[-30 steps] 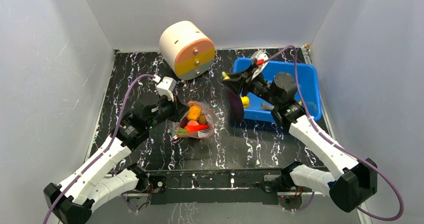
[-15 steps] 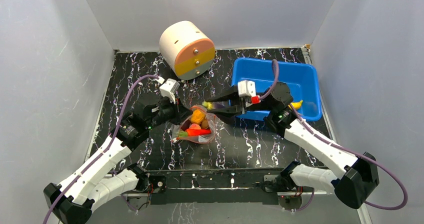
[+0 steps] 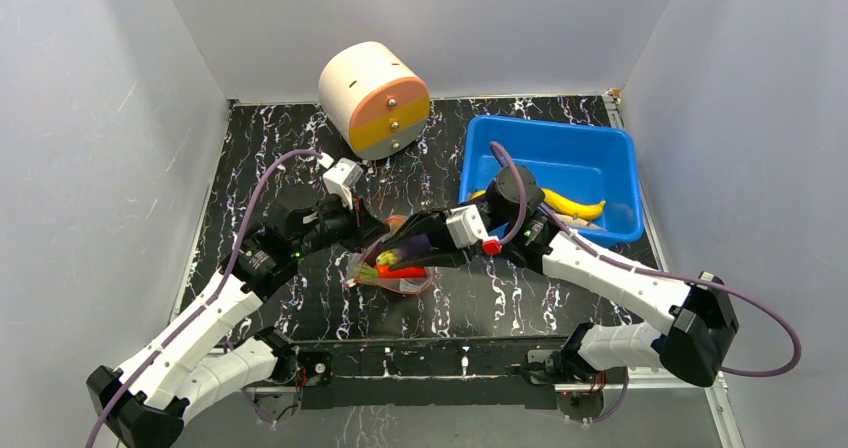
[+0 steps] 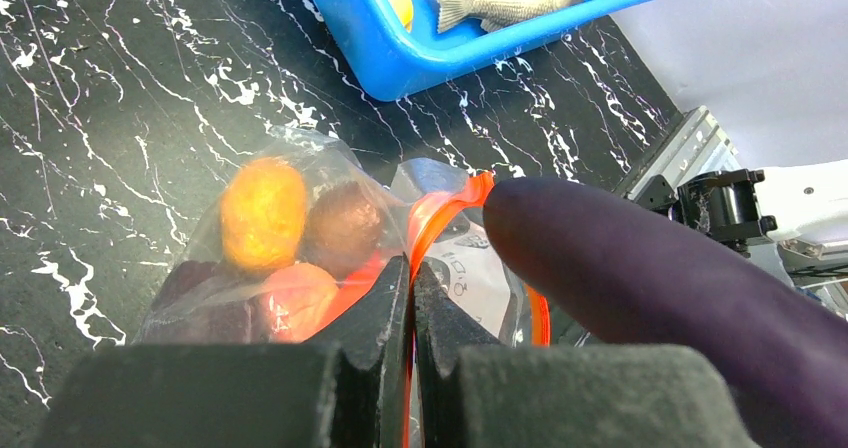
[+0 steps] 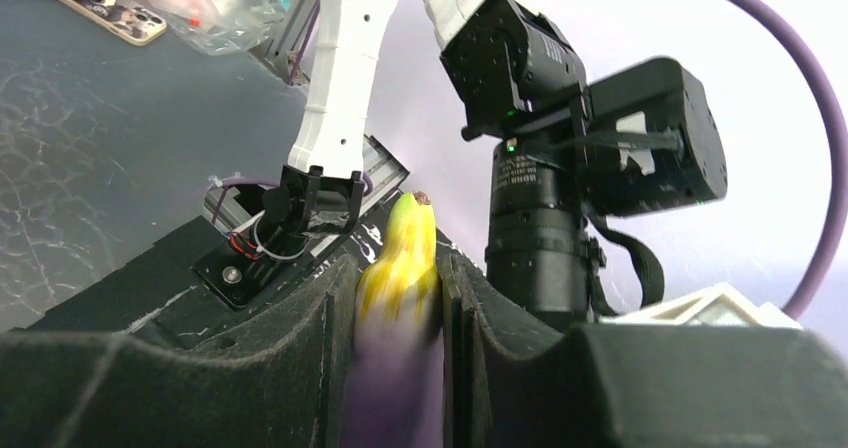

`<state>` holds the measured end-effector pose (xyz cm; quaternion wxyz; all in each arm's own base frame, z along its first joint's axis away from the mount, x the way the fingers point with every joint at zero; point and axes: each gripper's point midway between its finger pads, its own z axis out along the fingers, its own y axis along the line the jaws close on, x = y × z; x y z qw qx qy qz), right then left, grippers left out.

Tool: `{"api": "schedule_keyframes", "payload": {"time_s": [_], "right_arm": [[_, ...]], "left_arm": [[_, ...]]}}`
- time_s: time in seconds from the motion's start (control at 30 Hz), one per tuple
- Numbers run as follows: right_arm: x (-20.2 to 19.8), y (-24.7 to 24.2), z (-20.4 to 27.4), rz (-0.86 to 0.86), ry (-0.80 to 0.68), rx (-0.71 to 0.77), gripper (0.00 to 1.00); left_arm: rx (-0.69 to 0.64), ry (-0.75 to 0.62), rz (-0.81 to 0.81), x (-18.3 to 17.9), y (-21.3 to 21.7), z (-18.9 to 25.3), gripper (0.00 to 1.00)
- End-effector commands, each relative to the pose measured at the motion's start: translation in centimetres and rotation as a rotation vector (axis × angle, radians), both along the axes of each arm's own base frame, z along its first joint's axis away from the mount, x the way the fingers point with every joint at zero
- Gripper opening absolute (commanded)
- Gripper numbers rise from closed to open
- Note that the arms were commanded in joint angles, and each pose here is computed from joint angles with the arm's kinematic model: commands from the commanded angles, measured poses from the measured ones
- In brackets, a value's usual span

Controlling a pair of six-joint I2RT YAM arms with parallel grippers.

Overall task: Place the food in the zip-top bag and seal the zipper
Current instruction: Place the fake vegetable in the zipper food storage bag.

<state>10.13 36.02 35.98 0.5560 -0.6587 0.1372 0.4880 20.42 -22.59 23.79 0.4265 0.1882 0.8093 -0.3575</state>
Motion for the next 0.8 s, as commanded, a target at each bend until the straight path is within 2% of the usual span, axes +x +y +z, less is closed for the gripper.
{"api": "schedule_keyframes", "payload": {"time_s": [0.0, 0.33, 0.57, 0.77], "right_arm": [[-1.4, 0.4, 2.4, 0.060, -0.130, 0.092, 0.21], [-1.0, 1.5, -0.8, 0.085, -0.145, 0.040, 0.21], [1.7, 2.6, -5.6, -0.031, -0.177, -0.100, 0.19], [3.7, 2.1, -8.4, -0.159, -0.223, -0.187, 0.18]], "left_arm": [[-0.045, -0.029, -0.036, -0.4, -0.5, 2.1, 0.00], [-0.063, -0.047, -0.075, -1.2, -0.6, 2.8, 0.00], [-0.074, -0.043, -0.153, -2.3, -1.2, 3.1, 0.00], [-0.050, -0.052, -0.155, -2.3, -0.9, 2.7, 0.00]]}}
